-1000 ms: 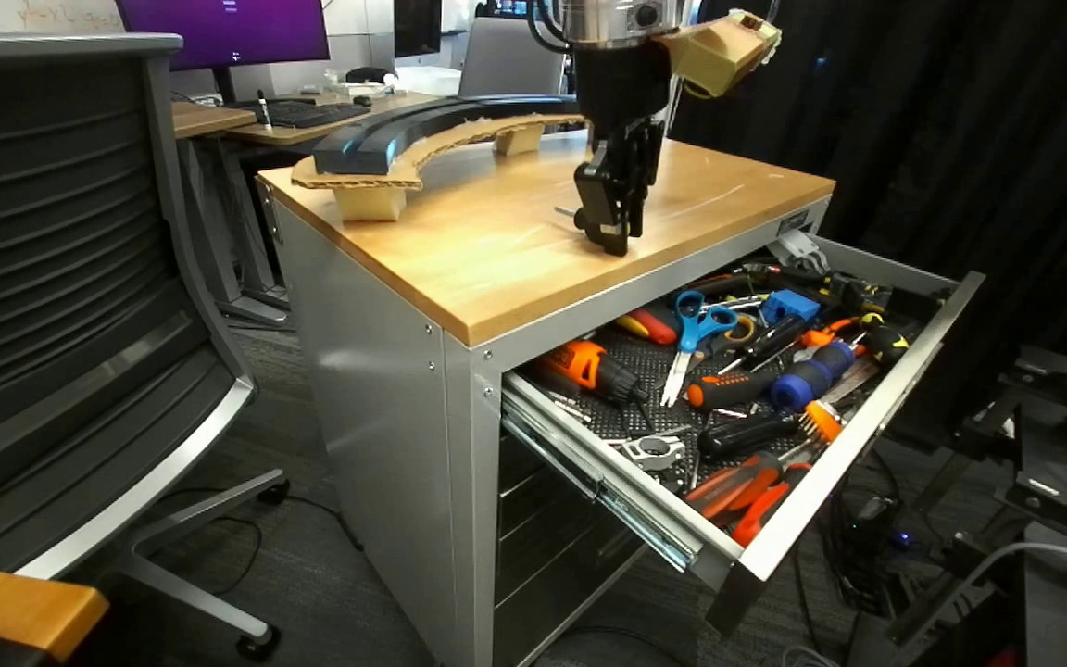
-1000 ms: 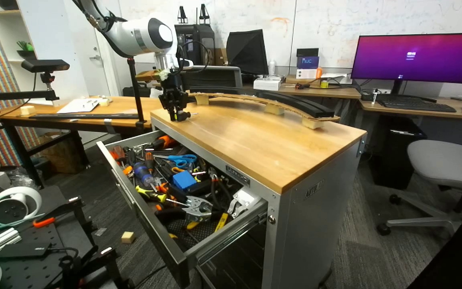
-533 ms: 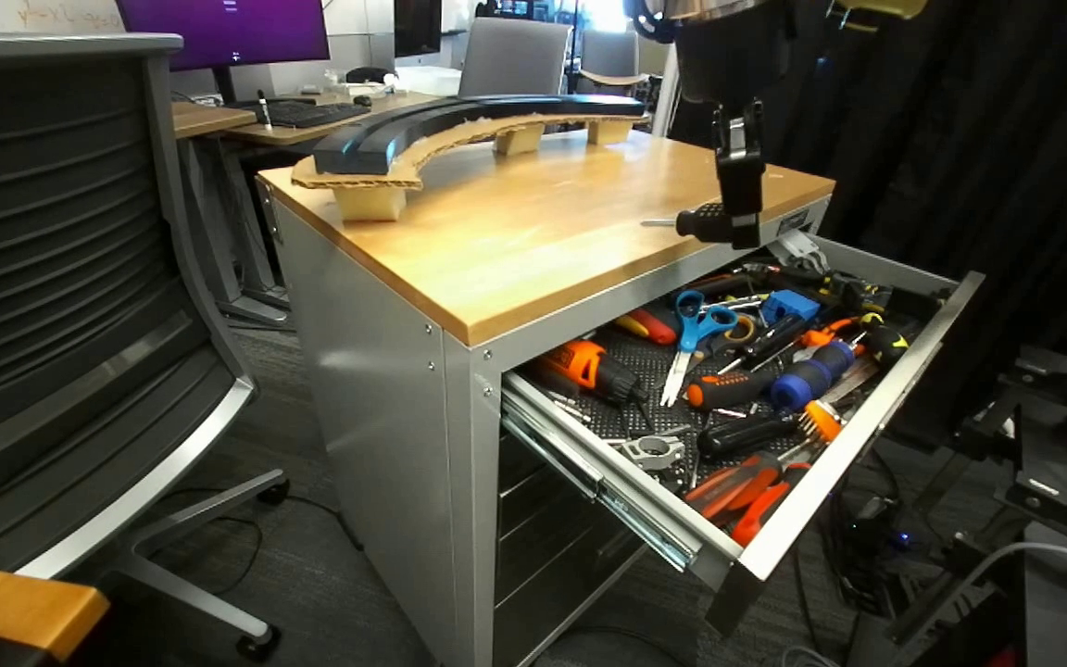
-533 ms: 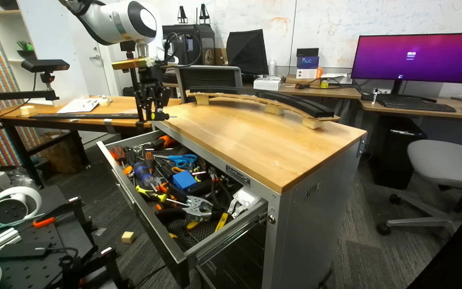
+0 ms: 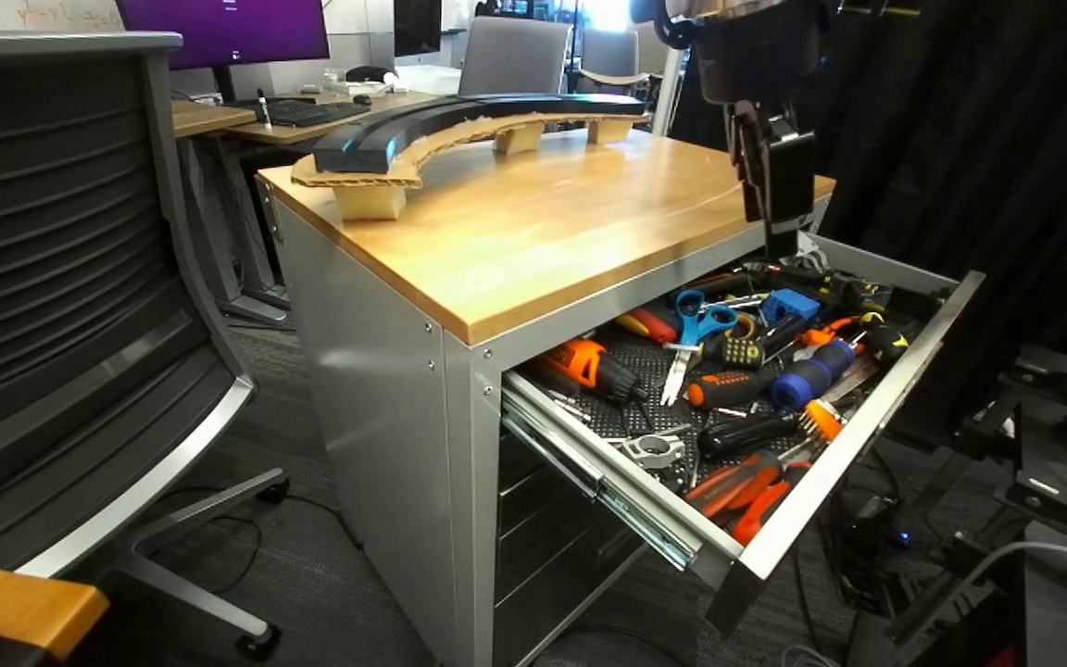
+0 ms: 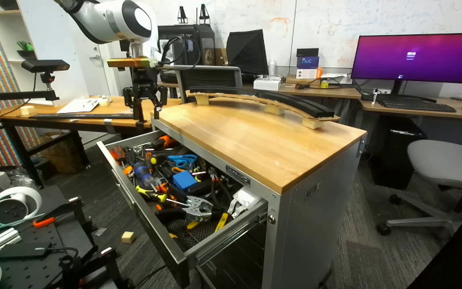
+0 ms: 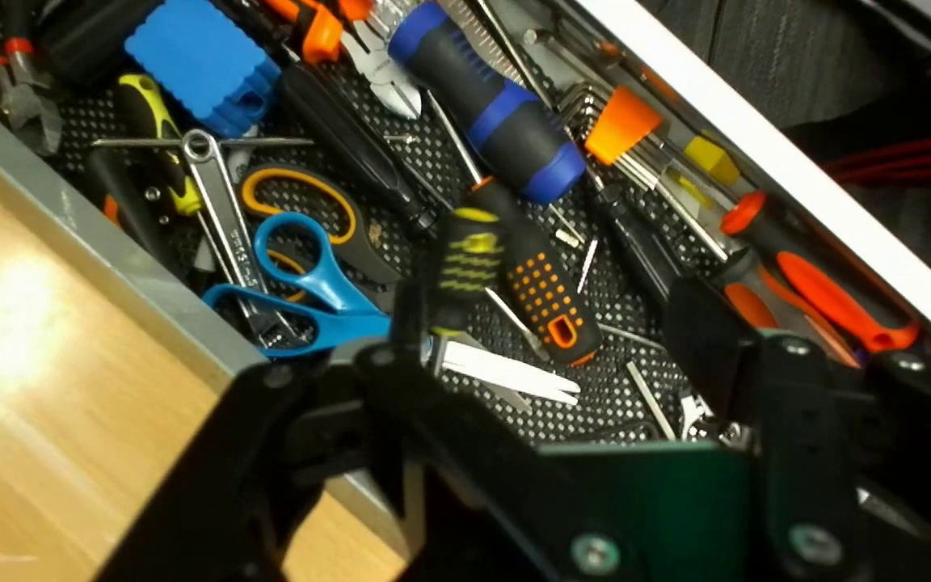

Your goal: Put the screwdriver in the open drawer then close the drawer

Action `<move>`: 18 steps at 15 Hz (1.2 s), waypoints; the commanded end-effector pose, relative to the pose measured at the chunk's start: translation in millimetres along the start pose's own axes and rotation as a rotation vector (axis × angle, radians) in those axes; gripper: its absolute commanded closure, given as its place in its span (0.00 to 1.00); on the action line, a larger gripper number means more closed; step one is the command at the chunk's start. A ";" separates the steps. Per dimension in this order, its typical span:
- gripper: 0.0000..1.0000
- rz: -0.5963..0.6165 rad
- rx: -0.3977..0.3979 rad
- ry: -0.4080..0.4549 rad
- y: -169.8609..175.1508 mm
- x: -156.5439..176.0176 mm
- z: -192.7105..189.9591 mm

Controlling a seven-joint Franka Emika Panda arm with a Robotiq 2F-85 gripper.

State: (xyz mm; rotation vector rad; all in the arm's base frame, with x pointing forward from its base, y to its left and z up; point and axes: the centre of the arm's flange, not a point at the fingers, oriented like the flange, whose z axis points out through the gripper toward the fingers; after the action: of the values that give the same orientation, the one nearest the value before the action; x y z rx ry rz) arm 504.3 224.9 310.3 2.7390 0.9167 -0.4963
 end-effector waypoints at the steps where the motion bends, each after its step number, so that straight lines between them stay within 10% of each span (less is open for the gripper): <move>1: 0.00 -0.010 0.070 -0.102 1.9 -62.8 5.9; 7: 0.00 0.253 0.250 -0.345 1.4 -153.3 98.9; 8: 0.25 0.304 0.277 -0.352 8.1 -163.8 115.2; 13: 0.56 0.483 0.452 -0.306 51.6 -156.2 173.4; 18: 0.95 0.523 0.423 -0.211 72.2 -114.7 184.4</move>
State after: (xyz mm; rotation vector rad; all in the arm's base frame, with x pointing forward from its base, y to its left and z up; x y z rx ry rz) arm 393.1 40.0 203.5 3.0344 0.0244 -0.9835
